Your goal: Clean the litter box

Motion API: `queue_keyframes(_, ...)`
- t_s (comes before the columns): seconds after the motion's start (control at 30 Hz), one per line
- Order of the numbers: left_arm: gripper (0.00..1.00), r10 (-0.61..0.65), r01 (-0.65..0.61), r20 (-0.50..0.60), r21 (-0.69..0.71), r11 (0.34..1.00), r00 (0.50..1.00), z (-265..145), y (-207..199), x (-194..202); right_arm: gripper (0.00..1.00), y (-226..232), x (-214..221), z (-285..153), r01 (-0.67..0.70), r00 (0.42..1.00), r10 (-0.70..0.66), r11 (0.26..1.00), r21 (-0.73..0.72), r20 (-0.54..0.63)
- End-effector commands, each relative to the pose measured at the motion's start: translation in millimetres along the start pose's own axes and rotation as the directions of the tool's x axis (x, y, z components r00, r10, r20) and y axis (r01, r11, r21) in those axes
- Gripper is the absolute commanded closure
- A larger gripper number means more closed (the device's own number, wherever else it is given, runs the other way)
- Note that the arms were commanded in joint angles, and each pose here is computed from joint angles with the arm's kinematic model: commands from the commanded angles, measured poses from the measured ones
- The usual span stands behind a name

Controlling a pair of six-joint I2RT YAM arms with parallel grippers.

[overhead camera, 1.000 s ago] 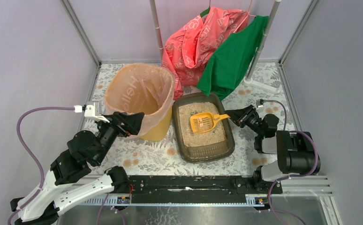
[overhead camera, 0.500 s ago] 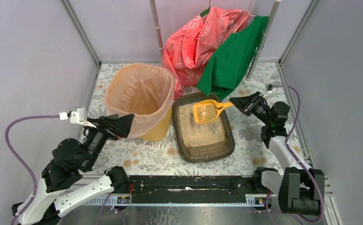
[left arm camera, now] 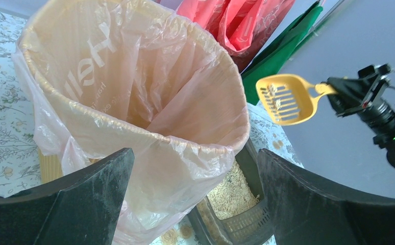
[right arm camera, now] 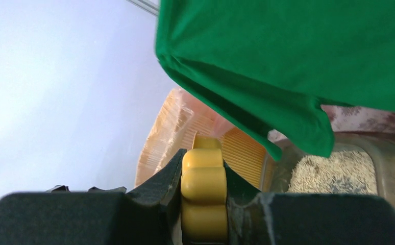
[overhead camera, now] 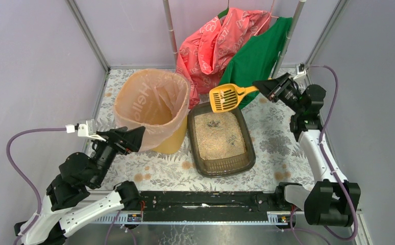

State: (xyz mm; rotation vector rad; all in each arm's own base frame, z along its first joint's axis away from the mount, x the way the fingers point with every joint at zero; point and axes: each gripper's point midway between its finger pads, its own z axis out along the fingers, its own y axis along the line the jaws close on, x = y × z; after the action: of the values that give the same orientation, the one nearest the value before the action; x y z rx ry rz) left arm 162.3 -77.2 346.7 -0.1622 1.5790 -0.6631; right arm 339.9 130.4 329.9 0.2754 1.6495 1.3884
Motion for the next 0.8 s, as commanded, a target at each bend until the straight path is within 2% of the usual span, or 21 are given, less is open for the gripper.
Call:
queue_keyframes(0.0,0.01,0.022,-0.022,0.004,-0.021,1.000,1.000,-1.1,8.2,3.5,1.00,48.5,-23.2,17.2,0.081,0.997,-0.080,0.994,-0.071,0.019)
queue_keyframes(0.23,0.01,0.031,-0.031,0.012,-0.028,0.999,0.999,-3.5,12.1,2.0,1.00,95.8,-21.9,64.7,0.117,0.992,-0.123,0.982,-0.150,-0.029)
queue_keyframes(0.53,0.01,0.019,-0.017,0.030,-0.067,0.998,0.999,-20.0,31.4,-5.3,1.00,130.9,28.9,139.2,0.146,0.971,-0.182,0.965,-0.219,-0.155)
queue_keyframes(0.67,0.01,0.014,-0.011,0.037,-0.087,0.996,0.999,-28.3,40.3,-9.7,1.00,141.9,66.2,168.6,0.264,0.927,-0.310,0.940,-0.218,-0.211)
queue_keyframes(0.77,0.01,0.018,-0.014,0.037,-0.103,0.995,0.999,-30.9,45.7,-9.3,1.00,156.8,103.6,184.9,0.407,0.853,-0.453,0.889,-0.212,-0.262)
